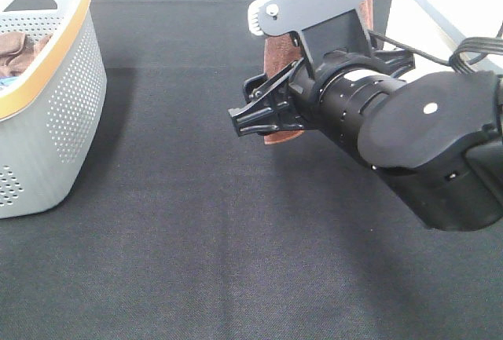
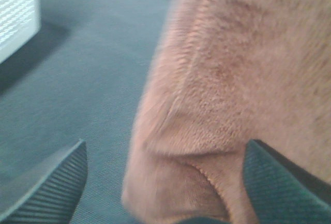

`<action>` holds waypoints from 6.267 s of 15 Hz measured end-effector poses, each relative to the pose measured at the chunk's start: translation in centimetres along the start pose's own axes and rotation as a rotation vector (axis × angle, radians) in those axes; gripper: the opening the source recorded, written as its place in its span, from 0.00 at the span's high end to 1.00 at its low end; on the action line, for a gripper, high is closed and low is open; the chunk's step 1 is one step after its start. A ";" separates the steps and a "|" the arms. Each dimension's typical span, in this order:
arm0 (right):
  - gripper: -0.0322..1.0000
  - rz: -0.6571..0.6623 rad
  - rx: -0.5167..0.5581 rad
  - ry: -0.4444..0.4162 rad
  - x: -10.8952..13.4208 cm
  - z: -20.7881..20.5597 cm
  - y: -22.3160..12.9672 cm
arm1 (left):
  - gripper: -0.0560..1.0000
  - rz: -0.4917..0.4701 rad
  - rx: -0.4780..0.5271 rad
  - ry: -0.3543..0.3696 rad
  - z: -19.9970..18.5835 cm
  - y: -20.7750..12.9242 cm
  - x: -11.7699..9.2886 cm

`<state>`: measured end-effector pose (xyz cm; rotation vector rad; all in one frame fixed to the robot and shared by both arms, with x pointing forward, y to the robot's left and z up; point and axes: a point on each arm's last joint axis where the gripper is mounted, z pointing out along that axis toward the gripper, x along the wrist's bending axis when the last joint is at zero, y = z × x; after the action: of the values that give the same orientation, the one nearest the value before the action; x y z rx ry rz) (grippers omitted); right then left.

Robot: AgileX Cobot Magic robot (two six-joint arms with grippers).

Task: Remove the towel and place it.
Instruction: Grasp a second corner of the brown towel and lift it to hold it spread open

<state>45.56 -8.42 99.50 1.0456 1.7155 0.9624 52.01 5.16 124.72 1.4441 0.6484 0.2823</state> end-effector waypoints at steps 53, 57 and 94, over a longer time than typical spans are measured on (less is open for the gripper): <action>0.97 -0.214 -0.029 -0.253 -15.5 15.2 13.7 | 0.95 0.454 -0.023 0.646 1.7 -7.6 24.3; 0.97 -0.193 0.082 -0.211 -14.0 18.5 10.3 | 0.95 0.359 0.247 0.687 2.3 -12.1 26.2; 0.97 -0.500 0.420 0.017 -8.4 9.5 -1.6 | 0.95 -0.263 0.983 0.584 -0.6 -18.9 23.2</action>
<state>56.18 -15.19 97.48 0.7944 2.1089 0.3004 66.39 15.93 100.82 2.1907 1.5869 0.1739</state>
